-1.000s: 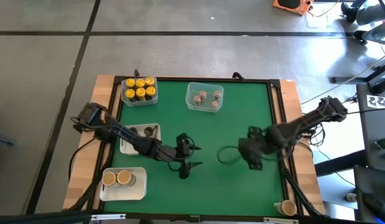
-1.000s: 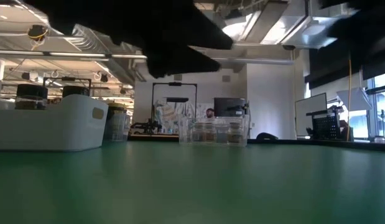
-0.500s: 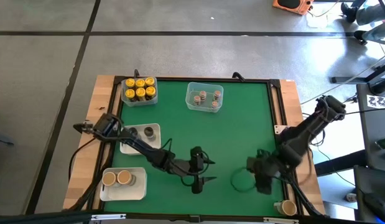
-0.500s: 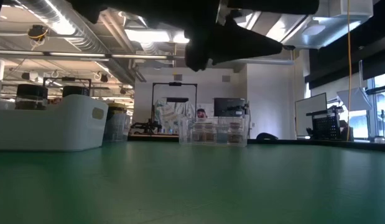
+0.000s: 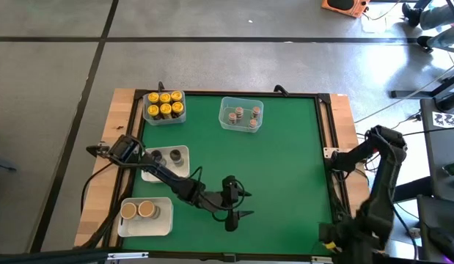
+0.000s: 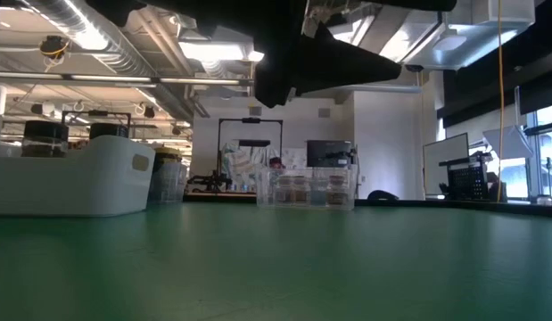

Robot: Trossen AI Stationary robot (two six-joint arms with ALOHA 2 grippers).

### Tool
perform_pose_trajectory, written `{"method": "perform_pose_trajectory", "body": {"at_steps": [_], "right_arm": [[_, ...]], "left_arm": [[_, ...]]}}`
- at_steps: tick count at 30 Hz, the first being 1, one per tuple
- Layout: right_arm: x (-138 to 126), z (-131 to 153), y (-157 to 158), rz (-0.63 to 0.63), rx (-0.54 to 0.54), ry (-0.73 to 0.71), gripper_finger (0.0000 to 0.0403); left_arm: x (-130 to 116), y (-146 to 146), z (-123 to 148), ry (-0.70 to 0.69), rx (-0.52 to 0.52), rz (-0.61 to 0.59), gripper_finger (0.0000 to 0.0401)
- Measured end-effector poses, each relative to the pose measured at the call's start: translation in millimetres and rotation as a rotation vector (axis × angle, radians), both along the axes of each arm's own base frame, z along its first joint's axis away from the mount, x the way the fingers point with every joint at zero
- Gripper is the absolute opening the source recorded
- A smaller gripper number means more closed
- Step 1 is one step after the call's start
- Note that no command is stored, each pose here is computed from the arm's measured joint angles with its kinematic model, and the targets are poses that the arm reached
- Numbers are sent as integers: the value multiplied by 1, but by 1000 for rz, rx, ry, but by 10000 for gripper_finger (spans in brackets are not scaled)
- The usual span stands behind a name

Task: Sort spices by type
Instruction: Put the gold seasoning bottle into the bottom white bin

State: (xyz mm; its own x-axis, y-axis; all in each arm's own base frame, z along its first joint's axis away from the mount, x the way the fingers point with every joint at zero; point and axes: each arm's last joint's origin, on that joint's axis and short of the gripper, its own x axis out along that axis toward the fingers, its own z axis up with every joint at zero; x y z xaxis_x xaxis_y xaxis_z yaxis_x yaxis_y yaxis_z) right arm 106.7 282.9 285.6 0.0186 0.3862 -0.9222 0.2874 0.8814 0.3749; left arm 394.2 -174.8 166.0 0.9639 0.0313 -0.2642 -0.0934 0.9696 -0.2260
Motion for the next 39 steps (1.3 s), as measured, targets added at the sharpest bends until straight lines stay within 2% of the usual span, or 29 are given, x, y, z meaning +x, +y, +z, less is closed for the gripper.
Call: {"method": "perform_pose_trajectory", "body": {"at_steps": [6, 14, 24, 31, 35, 39], "right_arm": [[-25, -22, 20, 29, -136, 50, 331], [-31, -27, 18, 49, -243, 95, 331], [-31, -2, 20, 49, -234, 81, 331], [-29, -2, 21, 54, -229, 31, 331], [-30, -2, 18, 53, -254, 49, 331], [-28, -4, 18, 20, -257, 60, 351]], "left_arm": [[-1, -1, 0, -4, -10, 13, 301], [-1, -1, 0, -1, -21, 25, 301], [-1, -1, 0, -1, -28, 27, 301], [-1, -1, 0, 0, -23, 25, 301], [-1, -1, 0, -1, -27, 27, 301], [-1, -1, 0, 0, -27, 26, 301]]}}
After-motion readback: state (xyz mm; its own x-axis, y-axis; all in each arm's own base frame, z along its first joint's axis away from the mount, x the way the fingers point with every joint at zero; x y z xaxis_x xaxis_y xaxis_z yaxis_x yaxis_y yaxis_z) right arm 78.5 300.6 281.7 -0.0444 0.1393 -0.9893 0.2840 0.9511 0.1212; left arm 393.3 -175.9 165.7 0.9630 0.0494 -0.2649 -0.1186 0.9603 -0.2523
